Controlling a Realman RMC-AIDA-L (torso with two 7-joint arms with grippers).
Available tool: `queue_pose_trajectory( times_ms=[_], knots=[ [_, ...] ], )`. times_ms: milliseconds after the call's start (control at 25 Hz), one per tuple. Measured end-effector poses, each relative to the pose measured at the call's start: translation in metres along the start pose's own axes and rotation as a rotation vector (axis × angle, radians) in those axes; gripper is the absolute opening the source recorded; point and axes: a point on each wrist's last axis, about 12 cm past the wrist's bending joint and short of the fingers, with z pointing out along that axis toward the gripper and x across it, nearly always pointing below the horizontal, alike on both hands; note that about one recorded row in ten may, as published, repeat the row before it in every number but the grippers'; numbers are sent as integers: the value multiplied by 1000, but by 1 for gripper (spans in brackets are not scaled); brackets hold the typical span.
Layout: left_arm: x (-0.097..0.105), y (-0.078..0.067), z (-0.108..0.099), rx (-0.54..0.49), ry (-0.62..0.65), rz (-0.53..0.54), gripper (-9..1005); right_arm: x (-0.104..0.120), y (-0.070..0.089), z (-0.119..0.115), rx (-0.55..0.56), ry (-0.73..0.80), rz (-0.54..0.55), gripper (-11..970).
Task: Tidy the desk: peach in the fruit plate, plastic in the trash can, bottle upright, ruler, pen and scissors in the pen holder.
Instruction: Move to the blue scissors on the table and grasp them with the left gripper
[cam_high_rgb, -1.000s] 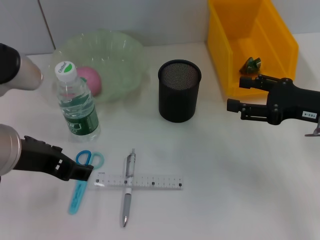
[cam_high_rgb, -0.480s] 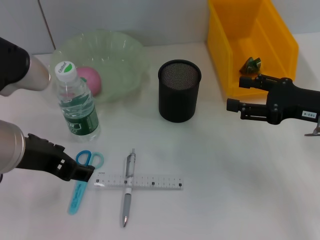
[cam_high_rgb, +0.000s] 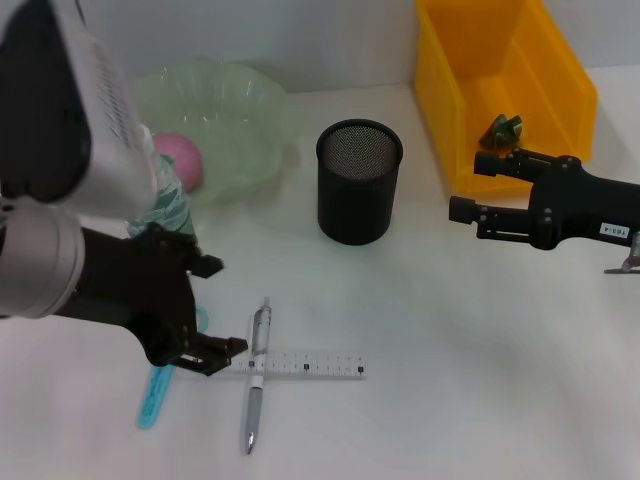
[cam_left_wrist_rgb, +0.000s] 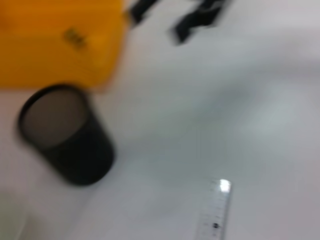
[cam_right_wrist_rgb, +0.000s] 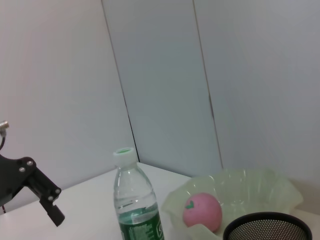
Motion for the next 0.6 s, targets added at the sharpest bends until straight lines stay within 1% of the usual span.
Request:
queue_pose_trajectory(
  times_ms=[40, 80, 120, 160, 200, 240, 280, 320, 360, 400, 440, 480, 520, 560, 600],
  knots=[
    [-2, 0, 0, 10, 6, 40, 804, 0, 1, 0, -3, -3, 1, 824],
    [-6, -1, 0, 35, 16, 133, 804, 0, 1, 0, -4, -4, 1, 824],
    [-13, -5, 2, 84, 22, 275, 803, 1, 3, 1, -6, -9, 5, 824],
    [-13, -5, 2, 84, 22, 275, 803, 1, 3, 1, -6, -9, 5, 824],
    [-17, -7, 4, 119, 20, 363, 803, 2, 3, 1, -6, -12, 7, 825],
    [-23, -11, 6, 169, 16, 488, 803, 2, 4, 2, -3, -25, 12, 825],
    [-23, -11, 6, 169, 16, 488, 803, 2, 4, 2, -3, -25, 12, 825],
    [-27, -15, 8, 212, 22, 587, 803, 1, 6, 3, -7, -44, 17, 825],
    [-28, -16, 9, 223, 24, 613, 803, 1, 6, 3, -7, -44, 17, 825],
    [-32, -20, 11, 255, 33, 686, 803, 0, 7, 3, -11, -49, 17, 825],
    [-34, -24, 12, 271, 35, 738, 803, -1, 7, 4, -18, -54, 15, 825],
    [-37, -28, 13, 292, 33, 825, 803, -1, 7, 4, -18, -54, 15, 824],
    [-38, -29, 13, 296, 32, 846, 803, -3, 6, 5, -23, -57, 16, 824],
    [-38, -30, 12, 306, 20, 916, 803, -3, 6, 5, -23, -57, 16, 824],
    [-38, -31, 12, 310, 10, 955, 802, -4, 6, 6, -25, -58, 17, 824]
  ],
)
